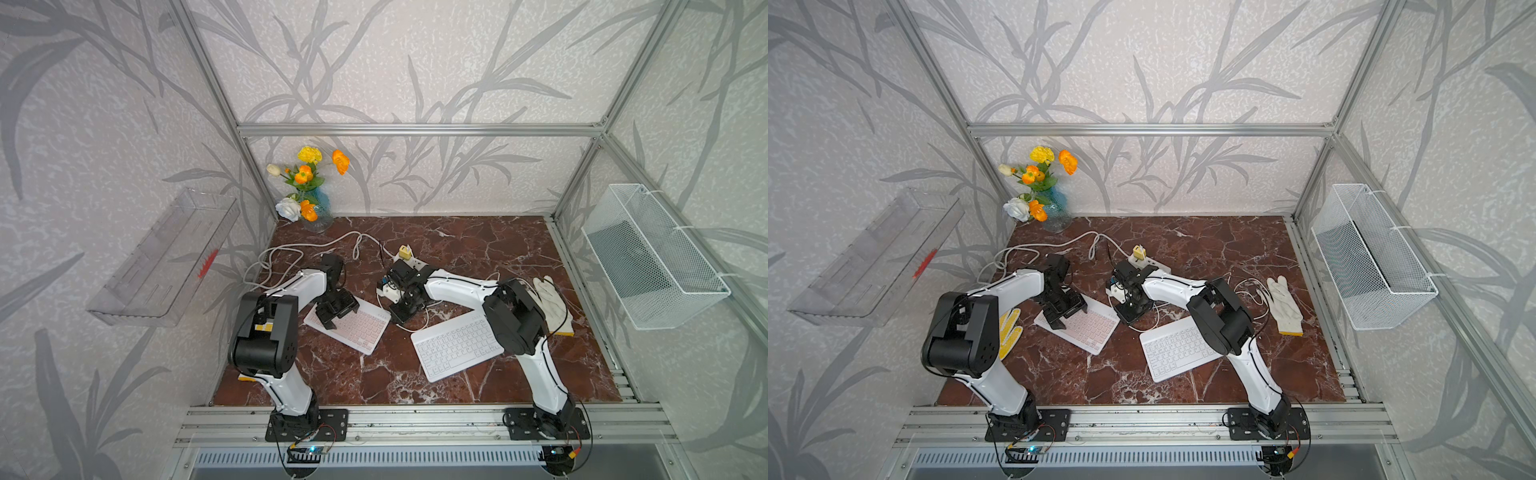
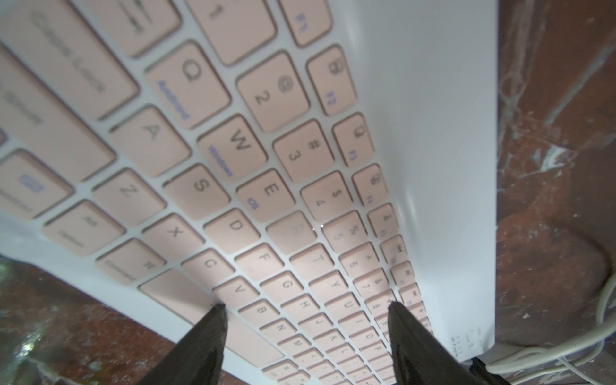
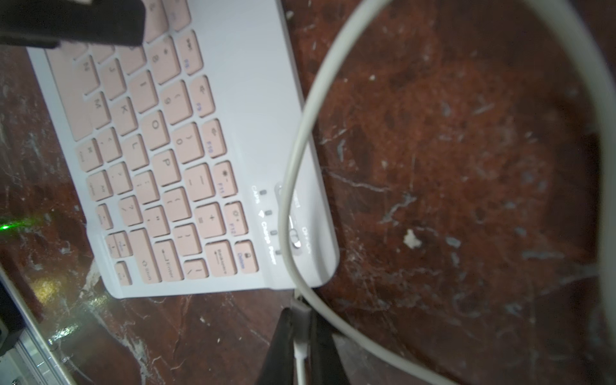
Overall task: Unplug the wireless keyboard
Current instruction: Remove the power cord from the keyboard, then remove the plug from the socket.
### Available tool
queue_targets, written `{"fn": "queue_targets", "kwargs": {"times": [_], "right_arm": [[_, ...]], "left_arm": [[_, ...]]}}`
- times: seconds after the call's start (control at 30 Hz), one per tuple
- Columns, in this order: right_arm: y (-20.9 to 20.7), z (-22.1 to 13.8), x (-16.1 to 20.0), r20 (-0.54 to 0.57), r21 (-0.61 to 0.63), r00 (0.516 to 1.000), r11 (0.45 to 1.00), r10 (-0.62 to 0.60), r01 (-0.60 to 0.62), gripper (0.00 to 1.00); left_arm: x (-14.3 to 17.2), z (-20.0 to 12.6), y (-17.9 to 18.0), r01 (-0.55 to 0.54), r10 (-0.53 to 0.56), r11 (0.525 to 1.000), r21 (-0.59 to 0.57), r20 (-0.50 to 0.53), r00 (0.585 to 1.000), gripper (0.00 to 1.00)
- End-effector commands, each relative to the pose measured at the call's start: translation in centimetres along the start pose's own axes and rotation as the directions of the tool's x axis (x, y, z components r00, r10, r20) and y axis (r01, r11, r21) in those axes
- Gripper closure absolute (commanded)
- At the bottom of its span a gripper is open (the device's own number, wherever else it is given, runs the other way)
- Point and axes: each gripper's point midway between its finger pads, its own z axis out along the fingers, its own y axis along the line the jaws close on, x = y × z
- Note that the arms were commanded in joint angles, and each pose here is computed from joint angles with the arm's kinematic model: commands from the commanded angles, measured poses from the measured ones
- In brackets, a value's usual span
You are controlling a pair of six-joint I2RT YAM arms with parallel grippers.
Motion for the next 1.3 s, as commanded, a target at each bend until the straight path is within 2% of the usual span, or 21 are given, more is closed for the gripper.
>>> {"fn": "queue_targets", "kwargs": {"times": [0.0, 0.07, 0.27, 0.4, 0.53, 0.7, 0.77, 0.83, 1.03, 1.27], "right_arm": [[-5.3, 4.3, 13.0, -0.497, 0.267, 0.868, 0.953, 0.009, 0.143, 1.00], [-7.2, 3.8, 13.2, -0.543, 0.339, 0.838, 0.901, -0.050, 0.273, 1.00], [-9.3, 3.0, 13.0, -0.582, 0.386, 0.804, 0.830, -0.120, 0.403, 1.00], [-10.0, 2.7, 13.6, -0.597, 0.388, 0.793, 0.821, -0.123, 0.420, 0.99], [-10.0, 2.7, 14.6, -0.617, 0.360, 0.778, 0.839, -0.114, 0.408, 0.97], [-7.9, 2.0, 13.8, -0.553, 0.287, 0.823, 0.897, -0.130, 0.335, 0.86], [-7.3, 1.2, 12.9, -0.509, 0.281, 0.850, 0.908, -0.133, 0.310, 0.72], [-6.8, 0.3, 12.0, -0.470, 0.269, 0.873, 0.921, -0.129, 0.281, 0.67], [-5.8, -3.0, 9.5, -0.326, 0.201, 0.942, 0.968, -0.078, 0.150, 0.61], [-5.9, -7.7, 6.0, -0.120, 0.119, 0.993, 0.993, -0.013, 0.027, 0.57]], "left_arm": [[1.0, 7.5, 1.1, -0.038, 0.039, 0.999, 0.020, -0.069, 0.997, 0.24], [1.0, 7.5, 1.1, -0.039, 0.040, 0.999, 0.021, -0.068, 0.997, 0.24], [1.0, 7.4, 1.2, -0.046, 0.047, 0.999, 0.015, -0.070, 0.996, 0.24], [0.8, 7.2, 1.0, -0.049, 0.050, 0.999, 0.016, -0.068, 0.996, 0.24], [0.5, 6.9, 0.7, -0.051, 0.052, 0.998, 0.022, -0.062, 0.997, 0.24], [0.0, 5.7, -0.5, -0.063, 0.065, 0.996, 0.061, -0.040, 0.997, 0.24], [-0.3, 4.8, -1.2, -0.068, 0.071, 0.993, 0.092, -0.026, 0.997, 0.24], [-0.5, 3.8, -2.1, -0.075, 0.077, 0.990, 0.122, -0.011, 0.997, 0.24], [-1.4, 0.5, -4.3, -0.098, 0.091, 0.975, 0.199, 0.043, 0.995, 0.23], [-2.0, -4.7, -7.0, -0.141, 0.108, 0.947, 0.288, 0.128, 0.986, 0.22]]}}
